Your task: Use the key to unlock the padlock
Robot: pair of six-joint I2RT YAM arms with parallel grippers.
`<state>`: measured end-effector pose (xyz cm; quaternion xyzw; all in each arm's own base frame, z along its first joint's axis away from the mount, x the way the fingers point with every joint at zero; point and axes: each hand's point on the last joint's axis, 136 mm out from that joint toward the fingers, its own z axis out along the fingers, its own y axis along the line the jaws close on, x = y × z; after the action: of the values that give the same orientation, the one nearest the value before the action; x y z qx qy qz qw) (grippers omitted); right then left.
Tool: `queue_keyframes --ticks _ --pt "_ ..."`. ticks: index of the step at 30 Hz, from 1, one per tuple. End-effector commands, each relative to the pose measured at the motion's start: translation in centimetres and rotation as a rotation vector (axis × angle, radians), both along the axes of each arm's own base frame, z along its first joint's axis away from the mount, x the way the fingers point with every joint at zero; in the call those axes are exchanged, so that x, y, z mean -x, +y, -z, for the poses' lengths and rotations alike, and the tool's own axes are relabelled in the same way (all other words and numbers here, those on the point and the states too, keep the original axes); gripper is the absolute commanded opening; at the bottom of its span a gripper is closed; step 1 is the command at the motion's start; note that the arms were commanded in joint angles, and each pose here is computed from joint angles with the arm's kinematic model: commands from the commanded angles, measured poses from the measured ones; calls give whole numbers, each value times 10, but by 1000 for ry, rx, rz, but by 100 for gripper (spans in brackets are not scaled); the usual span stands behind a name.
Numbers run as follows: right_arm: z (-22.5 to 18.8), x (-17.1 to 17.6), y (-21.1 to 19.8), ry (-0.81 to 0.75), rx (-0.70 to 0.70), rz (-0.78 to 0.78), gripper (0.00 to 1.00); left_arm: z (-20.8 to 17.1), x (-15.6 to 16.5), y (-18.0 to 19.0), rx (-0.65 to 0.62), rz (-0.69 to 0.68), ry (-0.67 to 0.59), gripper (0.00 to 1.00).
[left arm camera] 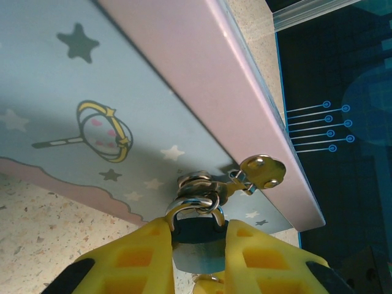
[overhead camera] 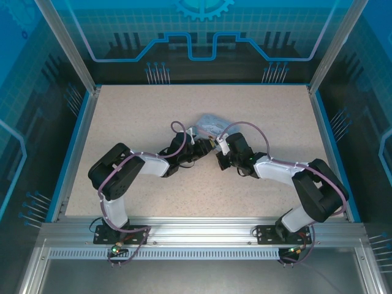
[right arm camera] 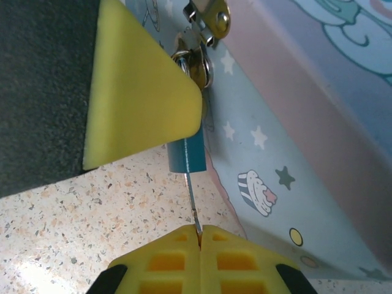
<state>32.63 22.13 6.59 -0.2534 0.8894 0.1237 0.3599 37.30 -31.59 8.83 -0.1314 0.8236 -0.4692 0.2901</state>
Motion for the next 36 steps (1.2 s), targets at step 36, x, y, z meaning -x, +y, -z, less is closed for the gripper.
queue_keyframes --ticks 36 --pt "-23 -15 18 -53 -33 -4 0 -11 0 -10 34 25 -34 20"
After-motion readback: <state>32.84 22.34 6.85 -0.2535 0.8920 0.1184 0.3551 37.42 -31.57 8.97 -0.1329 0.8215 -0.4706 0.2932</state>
